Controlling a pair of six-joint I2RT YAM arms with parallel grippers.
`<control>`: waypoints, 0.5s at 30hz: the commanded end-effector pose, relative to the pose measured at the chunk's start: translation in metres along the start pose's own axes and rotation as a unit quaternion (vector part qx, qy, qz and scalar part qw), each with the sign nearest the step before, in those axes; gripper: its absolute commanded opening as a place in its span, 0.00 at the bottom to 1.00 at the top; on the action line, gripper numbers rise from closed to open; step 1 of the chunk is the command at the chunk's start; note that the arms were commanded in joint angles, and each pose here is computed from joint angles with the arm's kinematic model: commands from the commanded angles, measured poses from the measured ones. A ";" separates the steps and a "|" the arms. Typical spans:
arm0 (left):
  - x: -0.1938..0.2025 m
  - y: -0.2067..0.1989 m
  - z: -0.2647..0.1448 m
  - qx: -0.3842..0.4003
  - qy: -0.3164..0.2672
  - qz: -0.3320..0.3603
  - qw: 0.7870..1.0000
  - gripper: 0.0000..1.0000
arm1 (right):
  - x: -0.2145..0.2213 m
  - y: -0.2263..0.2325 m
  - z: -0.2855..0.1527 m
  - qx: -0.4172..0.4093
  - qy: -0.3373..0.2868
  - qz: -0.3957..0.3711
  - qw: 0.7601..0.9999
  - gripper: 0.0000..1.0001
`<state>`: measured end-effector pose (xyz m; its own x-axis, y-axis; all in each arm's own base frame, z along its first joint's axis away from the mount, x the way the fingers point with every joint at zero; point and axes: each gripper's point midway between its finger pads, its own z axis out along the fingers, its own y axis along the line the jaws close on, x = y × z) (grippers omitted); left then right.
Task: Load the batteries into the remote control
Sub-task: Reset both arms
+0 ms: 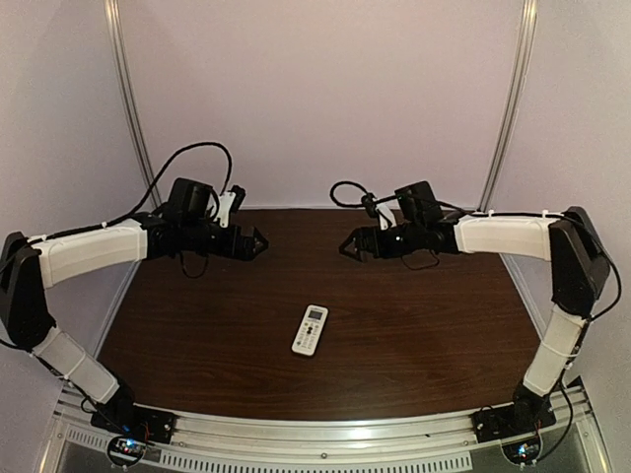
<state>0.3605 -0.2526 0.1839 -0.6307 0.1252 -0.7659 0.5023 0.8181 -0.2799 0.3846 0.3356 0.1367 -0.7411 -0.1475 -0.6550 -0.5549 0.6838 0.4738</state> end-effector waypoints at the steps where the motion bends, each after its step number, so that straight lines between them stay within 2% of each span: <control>1: -0.037 0.024 -0.012 -0.008 -0.017 -0.027 0.999 0.97 | -0.033 -0.009 -0.056 0.026 -0.066 -0.009 0.997 1.00; 4: -0.054 0.044 -0.019 -0.032 -0.040 -0.036 0.998 0.97 | -0.041 -0.023 -0.094 0.051 -0.104 0.001 0.993 1.00; 7: -0.051 0.065 -0.017 -0.061 -0.030 -0.049 0.997 0.97 | -0.035 -0.036 -0.119 0.074 -0.124 0.013 0.989 1.00; 9: -0.038 0.078 -0.012 -0.088 -0.011 -0.058 0.994 0.97 | -0.025 -0.043 -0.128 0.078 -0.129 0.025 0.988 1.00; 15: 0.015 0.088 0.003 -0.092 0.024 -0.097 0.991 0.98 | 0.024 -0.071 -0.130 0.108 -0.139 0.067 0.982 1.00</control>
<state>0.4105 -0.1896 0.1892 -0.6671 -0.0047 -0.7449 0.3199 0.9013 -0.2922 0.3642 0.2069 0.1863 -0.6521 0.0768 -0.7542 -0.4143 0.7971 0.4394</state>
